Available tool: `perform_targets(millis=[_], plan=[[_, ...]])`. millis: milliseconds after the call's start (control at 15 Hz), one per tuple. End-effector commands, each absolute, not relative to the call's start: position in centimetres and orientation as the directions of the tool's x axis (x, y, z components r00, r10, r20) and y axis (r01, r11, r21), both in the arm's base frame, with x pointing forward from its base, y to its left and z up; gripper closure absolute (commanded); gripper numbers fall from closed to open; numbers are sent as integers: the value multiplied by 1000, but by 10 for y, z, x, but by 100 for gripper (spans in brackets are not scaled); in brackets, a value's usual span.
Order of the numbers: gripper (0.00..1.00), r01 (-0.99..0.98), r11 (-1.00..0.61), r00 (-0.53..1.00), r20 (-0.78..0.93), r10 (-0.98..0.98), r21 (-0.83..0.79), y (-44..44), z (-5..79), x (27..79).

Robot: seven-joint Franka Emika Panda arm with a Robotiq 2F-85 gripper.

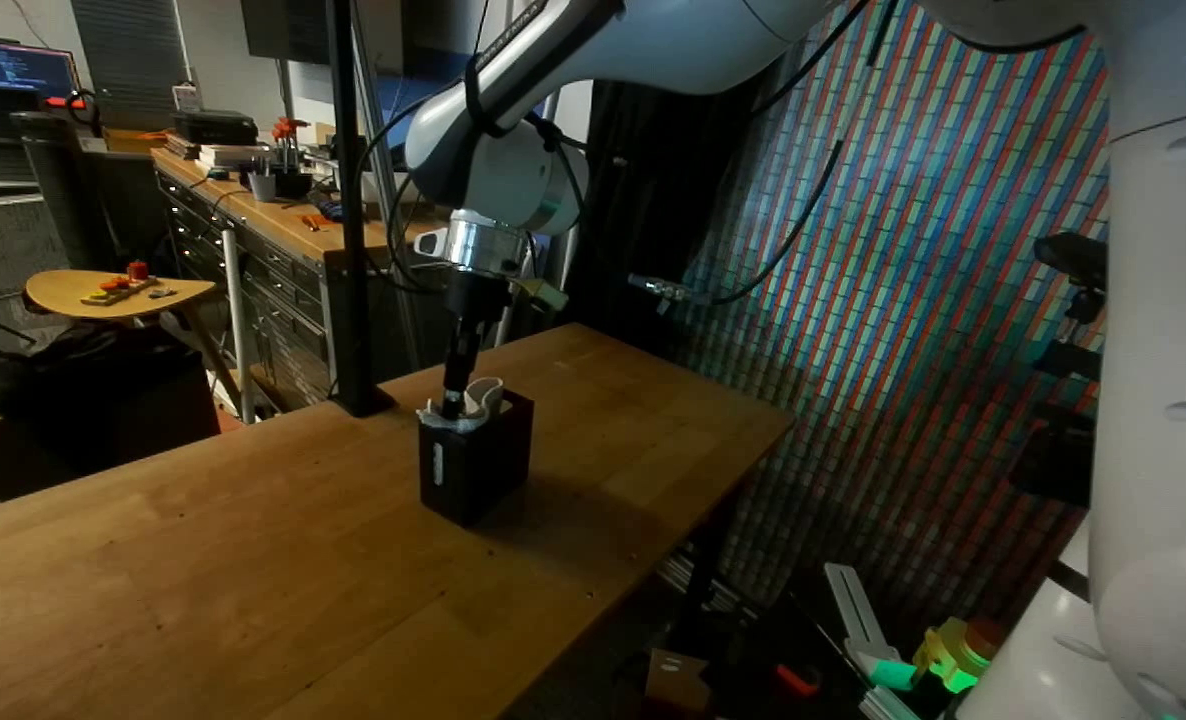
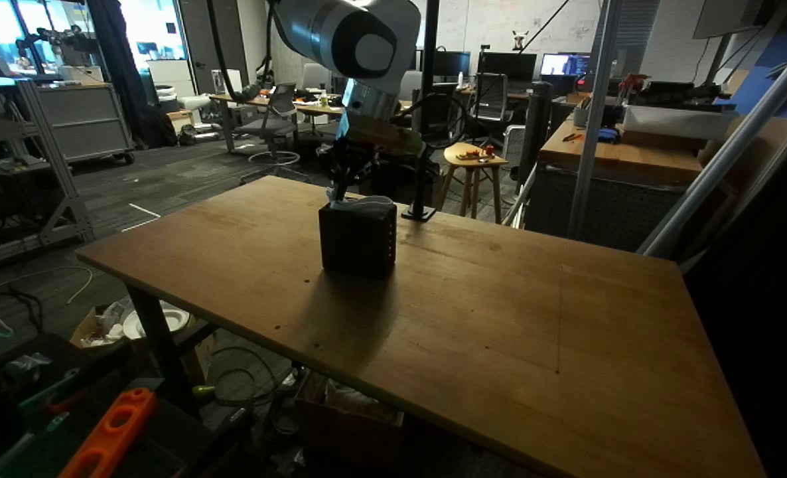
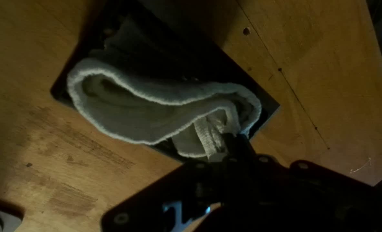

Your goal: Put the white towel in the black box

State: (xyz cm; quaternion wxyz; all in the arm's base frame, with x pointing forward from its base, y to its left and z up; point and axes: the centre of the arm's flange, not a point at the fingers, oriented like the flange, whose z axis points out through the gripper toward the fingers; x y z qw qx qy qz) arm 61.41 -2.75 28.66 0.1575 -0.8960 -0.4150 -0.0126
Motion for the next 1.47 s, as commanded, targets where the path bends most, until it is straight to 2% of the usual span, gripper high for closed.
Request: perform_targets(millis=[0, 1400], plan=[[98, 724, -631, 683, 158, 714, -278, -31, 283, 604], [98, 709, -612, 680, 110, 725, -349, -5, 244, 624]])
